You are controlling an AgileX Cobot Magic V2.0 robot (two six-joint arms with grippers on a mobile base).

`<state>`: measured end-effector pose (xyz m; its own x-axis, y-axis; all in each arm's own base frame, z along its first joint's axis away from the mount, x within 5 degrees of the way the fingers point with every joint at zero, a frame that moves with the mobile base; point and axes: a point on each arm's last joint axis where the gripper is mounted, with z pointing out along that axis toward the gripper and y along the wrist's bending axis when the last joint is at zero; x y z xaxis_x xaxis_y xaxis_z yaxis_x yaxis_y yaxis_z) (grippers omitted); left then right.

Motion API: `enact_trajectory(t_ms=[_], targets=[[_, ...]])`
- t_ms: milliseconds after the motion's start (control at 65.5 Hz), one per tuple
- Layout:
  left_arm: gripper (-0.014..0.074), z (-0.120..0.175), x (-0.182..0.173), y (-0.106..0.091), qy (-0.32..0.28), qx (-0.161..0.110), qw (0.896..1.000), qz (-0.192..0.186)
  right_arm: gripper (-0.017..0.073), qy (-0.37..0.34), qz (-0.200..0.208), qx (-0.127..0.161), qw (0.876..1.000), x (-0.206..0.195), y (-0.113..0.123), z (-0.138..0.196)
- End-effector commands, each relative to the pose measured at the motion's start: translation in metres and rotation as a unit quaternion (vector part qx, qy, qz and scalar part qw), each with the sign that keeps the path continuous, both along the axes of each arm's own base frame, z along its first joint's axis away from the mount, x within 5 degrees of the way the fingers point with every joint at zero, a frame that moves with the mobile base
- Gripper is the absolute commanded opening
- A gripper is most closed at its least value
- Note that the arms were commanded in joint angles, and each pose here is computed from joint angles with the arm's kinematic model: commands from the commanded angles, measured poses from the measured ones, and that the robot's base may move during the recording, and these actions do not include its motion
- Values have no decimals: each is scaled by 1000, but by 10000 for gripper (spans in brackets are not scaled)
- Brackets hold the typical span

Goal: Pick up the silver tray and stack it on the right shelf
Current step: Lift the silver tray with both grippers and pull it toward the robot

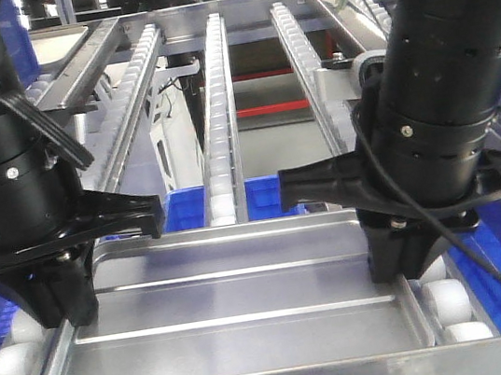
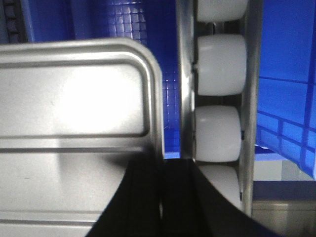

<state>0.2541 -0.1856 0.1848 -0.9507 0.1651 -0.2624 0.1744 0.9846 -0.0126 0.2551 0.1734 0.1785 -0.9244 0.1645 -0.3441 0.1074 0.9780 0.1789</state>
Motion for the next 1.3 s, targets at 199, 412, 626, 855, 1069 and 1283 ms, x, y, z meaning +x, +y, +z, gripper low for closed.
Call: enact_trajectory(t_ms=[199, 412, 626, 855, 1069, 1283], targets=[[-100, 58, -1, -4, -23, -43, 999, 16, 58, -43, -19, 25, 999, -3, -5, 74], [-100, 101, -27, 13, -40, -80, 995, 36, 58, -28, -9, 29, 999, -33, -8, 97], [-99, 117, -68, 38, -48, -100, 993, 52, 59, -9, -1, 54, 998, -73, 1, 98], [-97, 107, -120, 50, -53, -69, 994, 60, 60, 2, -2, 25, 1000, -105, 5, 92], [-97, 103, -144, 36, -46, -64, 995, 56, 60, 9, 9, 3, 1000, -126, 14, 92], [-97, 96, -154, 24, -34, -45, 998, 37, 60, 2, 18, -13, 1000, -138, 10, 97]])
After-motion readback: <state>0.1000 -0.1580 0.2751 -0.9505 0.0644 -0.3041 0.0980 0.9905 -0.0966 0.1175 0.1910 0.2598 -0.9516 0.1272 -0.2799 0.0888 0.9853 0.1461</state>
